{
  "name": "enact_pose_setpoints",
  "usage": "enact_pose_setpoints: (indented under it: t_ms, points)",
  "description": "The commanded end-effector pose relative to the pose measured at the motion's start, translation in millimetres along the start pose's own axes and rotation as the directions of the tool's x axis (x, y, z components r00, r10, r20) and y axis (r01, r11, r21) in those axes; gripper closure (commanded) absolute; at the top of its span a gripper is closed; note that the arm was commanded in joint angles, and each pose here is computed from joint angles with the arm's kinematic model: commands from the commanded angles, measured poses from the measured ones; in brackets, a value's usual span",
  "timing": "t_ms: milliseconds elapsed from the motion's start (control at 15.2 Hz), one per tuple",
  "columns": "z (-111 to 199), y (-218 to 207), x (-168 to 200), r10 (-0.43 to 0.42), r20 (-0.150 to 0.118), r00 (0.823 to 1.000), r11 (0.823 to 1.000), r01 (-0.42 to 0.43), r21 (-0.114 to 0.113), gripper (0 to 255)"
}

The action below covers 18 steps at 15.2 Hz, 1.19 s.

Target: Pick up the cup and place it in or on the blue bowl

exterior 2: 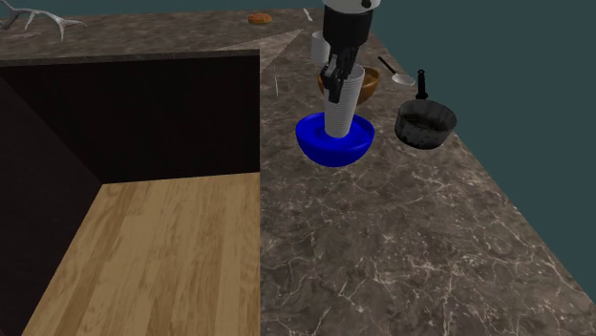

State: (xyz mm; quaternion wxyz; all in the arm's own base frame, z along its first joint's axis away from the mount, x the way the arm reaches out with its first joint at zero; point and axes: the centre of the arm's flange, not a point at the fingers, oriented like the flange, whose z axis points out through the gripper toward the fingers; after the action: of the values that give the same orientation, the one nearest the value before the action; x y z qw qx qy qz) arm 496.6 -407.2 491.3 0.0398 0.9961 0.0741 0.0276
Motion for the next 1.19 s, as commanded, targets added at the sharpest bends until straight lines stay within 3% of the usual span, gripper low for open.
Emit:
enact_pose_setpoints:
  t_ms: [0,330,594,1122]
  points:
    - [3,1,0,0.001,0.005,1.000,1.000,-0.001,0.003,0]
    - [3,0,-1,0.001,0.005,1.000,1.000,-0.001,0.003,0]
    - [-47,0,-1,0.001,0.005,1.000,1.000,-0.001,0.003,0]
    - [-47,0,-1,0.001,0.005,1.000,1.000,-0.001,0.003,0]
